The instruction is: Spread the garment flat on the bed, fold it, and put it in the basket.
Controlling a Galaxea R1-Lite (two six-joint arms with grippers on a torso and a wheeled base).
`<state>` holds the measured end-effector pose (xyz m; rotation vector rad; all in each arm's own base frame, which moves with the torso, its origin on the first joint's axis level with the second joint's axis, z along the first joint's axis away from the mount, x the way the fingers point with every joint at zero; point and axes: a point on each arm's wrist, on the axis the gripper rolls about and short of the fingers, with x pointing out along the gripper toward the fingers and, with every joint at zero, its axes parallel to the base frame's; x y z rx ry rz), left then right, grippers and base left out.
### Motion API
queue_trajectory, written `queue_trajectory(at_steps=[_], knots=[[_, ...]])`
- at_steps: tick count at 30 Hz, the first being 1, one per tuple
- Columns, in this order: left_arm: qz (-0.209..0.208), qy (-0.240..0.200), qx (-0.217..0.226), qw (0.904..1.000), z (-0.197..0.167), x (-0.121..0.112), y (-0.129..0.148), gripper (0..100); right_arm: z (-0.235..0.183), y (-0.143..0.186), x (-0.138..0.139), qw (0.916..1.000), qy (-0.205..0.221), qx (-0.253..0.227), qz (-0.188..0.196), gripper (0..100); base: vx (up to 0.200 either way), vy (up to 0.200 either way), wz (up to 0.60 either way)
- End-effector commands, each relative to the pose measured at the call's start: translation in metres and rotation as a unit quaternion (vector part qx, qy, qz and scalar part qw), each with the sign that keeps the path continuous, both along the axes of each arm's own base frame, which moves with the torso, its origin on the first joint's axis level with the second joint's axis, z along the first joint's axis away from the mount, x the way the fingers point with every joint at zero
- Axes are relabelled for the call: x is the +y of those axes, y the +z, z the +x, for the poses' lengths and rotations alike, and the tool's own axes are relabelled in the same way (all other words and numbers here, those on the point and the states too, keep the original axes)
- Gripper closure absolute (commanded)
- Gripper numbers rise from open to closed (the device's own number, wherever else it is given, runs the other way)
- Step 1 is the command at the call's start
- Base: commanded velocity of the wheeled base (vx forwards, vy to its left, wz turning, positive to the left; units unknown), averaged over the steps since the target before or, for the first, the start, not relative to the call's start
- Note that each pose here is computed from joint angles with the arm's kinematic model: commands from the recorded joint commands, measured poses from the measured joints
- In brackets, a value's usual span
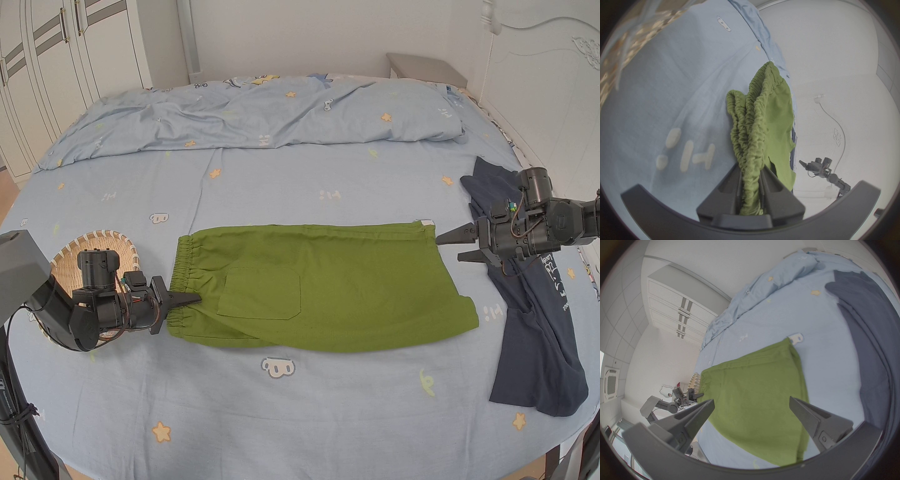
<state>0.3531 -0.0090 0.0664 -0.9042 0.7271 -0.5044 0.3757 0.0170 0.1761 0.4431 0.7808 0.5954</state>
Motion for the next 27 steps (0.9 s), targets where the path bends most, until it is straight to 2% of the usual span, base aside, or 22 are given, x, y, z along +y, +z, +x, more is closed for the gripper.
queue_trajectory(at_steps=[1,10,15,21,27], knots=[[-0.013,-0.007,-0.011,0.9998,-0.012,0.012,0.03,100,-0.01,-0.016,-0.031,0.9987,-0.039,0.031,-0.005,0,0.0,0.0,0.0],[-0.014,-0.013,-0.008,0.9998,-0.014,0.012,0.032,100,0.001,-0.049,-0.035,0.9977,-0.027,0.06,-0.019,0,0.0,0.0,0.0],[-0.012,-0.014,-0.011,0.9998,-0.014,0.012,0.032,100,0.007,-0.077,-0.03,0.995,-0.014,0.097,-0.021,0,0.0,0.0,0.0],[-0.006,-0.017,-0.012,0.9998,-0.013,0.012,0.029,100,0.008,-0.096,-0.012,0.992,0.013,0.123,-0.022,0,0.0,0.0,0.0],[-0.003,-0.02,-0.014,0.9997,-0.014,0.011,0.028,100,0.006,-0.099,-0.005,0.9905,0.026,0.134,-0.017,0,0.0,0.0,0.0]])
